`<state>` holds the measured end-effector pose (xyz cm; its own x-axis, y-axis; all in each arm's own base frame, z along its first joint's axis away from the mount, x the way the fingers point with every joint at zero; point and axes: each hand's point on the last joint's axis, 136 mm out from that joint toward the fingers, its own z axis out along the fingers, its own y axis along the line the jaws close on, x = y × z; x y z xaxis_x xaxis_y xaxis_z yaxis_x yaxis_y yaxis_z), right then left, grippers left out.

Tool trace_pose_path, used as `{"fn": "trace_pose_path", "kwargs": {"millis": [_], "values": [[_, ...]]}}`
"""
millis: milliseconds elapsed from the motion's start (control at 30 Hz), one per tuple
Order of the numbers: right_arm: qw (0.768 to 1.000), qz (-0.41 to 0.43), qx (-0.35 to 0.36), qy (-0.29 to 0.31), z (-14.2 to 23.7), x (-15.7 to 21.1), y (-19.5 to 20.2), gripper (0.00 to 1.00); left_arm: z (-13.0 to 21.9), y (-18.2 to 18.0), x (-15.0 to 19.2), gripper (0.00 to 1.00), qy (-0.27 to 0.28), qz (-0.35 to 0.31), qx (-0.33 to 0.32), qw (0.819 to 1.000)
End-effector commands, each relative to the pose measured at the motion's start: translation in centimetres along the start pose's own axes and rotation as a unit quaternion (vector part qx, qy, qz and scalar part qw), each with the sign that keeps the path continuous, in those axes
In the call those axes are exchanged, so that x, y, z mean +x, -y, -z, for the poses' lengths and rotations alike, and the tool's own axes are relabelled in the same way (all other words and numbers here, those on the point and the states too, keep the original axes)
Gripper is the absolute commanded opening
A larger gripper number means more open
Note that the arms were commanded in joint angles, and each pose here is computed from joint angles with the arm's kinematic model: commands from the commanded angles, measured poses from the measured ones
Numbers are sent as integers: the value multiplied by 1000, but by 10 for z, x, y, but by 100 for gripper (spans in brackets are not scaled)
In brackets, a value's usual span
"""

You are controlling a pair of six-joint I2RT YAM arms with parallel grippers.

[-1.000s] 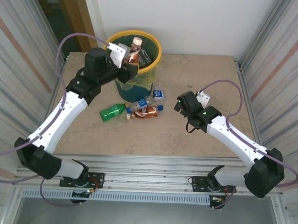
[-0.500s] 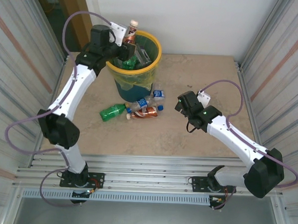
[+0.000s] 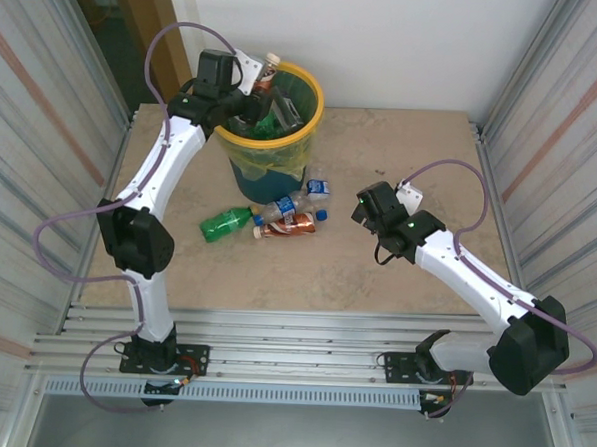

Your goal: Put the plastic bottles in the bin

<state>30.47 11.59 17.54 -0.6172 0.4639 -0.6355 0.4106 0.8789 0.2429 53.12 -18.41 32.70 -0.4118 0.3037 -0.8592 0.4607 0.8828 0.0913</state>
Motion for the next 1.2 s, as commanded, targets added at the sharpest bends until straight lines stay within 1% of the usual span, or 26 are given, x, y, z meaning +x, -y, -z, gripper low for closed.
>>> {"fn": "trace_pose_path", "kwargs": {"millis": [0, 200, 267, 500, 667, 967, 1167], "values": [[1000, -13, 11, 3, 1, -2, 6, 98, 2, -15, -3, 45, -3, -12, -28, 1000], [1000, -13, 12, -1, -1, 0, 6, 98, 1, -19, 0, 54, -11, -15, -40, 999], [1000, -12, 12, -2, -1, 1, 6, 98, 1, -20, 0, 59, -12, -14, -42, 999], [1000, -13, 12, 0, 0, 0, 7, 98, 8, -21, -6, 72, -4, -15, -47, 999], [1000, -12, 12, 0, 0, 0, 8, 98, 12, -21, -8, 74, -1, -17, -49, 999], [1000, -12, 13, 0, 0, 0, 8, 98, 20, -23, -9, 74, 4, -20, -58, 998], [1000, -8, 18, -4, -2, 2, 10, 98, 35, -19, -16, 74, 24, -18, -53, 998]]}}
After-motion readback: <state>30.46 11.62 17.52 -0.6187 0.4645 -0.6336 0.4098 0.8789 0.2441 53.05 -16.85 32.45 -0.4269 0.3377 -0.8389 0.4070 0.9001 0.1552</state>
